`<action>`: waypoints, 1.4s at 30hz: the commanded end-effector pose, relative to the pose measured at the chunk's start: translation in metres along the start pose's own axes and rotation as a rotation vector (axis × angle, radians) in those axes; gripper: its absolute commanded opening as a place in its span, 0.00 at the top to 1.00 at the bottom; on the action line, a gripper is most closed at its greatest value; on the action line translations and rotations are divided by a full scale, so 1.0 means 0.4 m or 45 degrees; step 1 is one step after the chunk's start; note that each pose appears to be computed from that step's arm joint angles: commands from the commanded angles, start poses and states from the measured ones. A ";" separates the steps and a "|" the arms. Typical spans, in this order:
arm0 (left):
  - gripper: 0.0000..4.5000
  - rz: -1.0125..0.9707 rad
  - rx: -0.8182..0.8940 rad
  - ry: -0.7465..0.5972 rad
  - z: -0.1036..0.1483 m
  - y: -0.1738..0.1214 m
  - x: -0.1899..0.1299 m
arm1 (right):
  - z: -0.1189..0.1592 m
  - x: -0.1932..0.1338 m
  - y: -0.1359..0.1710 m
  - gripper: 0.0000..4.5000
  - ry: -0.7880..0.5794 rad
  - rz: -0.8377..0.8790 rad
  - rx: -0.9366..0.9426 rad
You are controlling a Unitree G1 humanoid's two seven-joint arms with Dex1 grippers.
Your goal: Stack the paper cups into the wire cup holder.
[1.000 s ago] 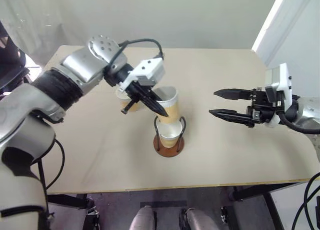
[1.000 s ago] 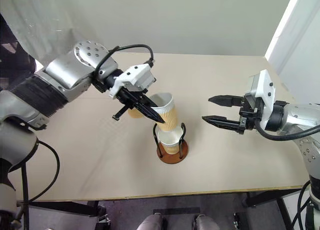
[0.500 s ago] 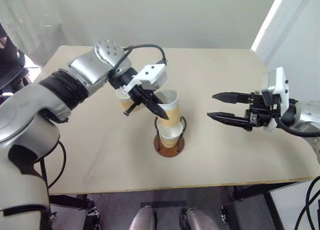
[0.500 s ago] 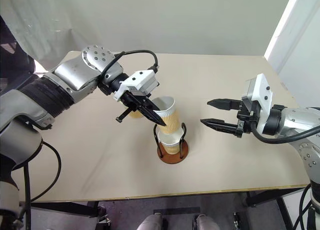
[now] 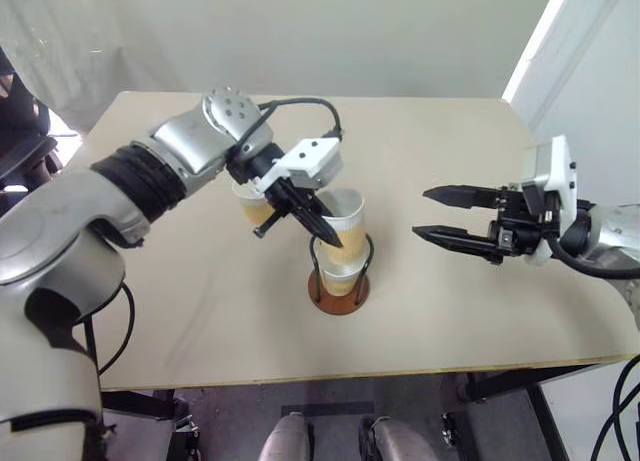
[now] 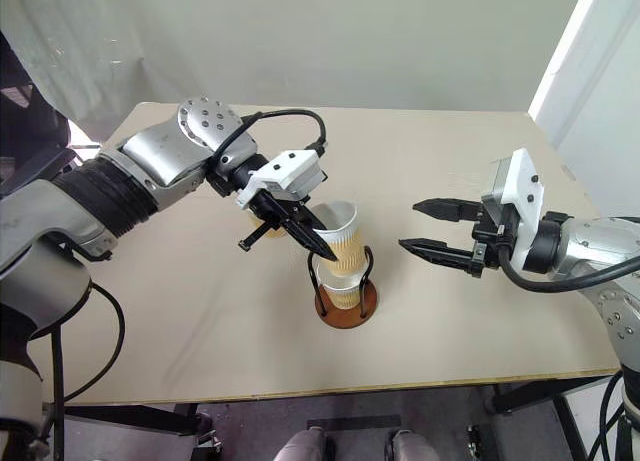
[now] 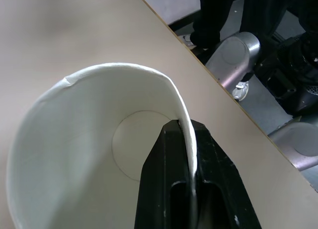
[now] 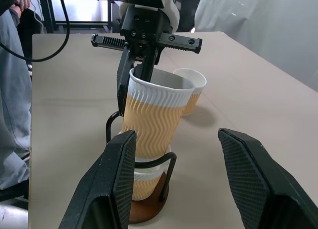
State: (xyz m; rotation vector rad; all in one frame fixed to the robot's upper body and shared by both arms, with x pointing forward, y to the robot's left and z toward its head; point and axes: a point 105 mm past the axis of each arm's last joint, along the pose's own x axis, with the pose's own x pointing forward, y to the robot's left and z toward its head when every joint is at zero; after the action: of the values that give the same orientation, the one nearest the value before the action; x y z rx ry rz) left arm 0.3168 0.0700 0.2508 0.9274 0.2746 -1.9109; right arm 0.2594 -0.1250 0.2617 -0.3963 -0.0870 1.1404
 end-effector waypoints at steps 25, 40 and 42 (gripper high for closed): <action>0.00 0.381 0.017 0.107 -0.014 0.073 -0.161 | 0.029 -0.014 -0.011 0.41 -0.014 -0.023 -0.067; 0.00 0.824 -0.410 0.253 -0.288 -0.024 -0.287 | 0.031 0.004 -0.024 0.41 -0.026 0.069 -0.081; 0.00 0.888 -0.420 0.255 -0.302 -0.022 -0.292 | 0.031 0.007 -0.023 0.41 -0.027 0.079 -0.081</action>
State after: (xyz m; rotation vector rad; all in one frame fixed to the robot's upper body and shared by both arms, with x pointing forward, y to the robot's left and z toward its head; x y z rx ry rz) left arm 0.3944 0.2149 0.2397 0.8385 0.3705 -1.1440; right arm 0.2679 -0.1243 0.2696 -0.4193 -0.0959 1.1950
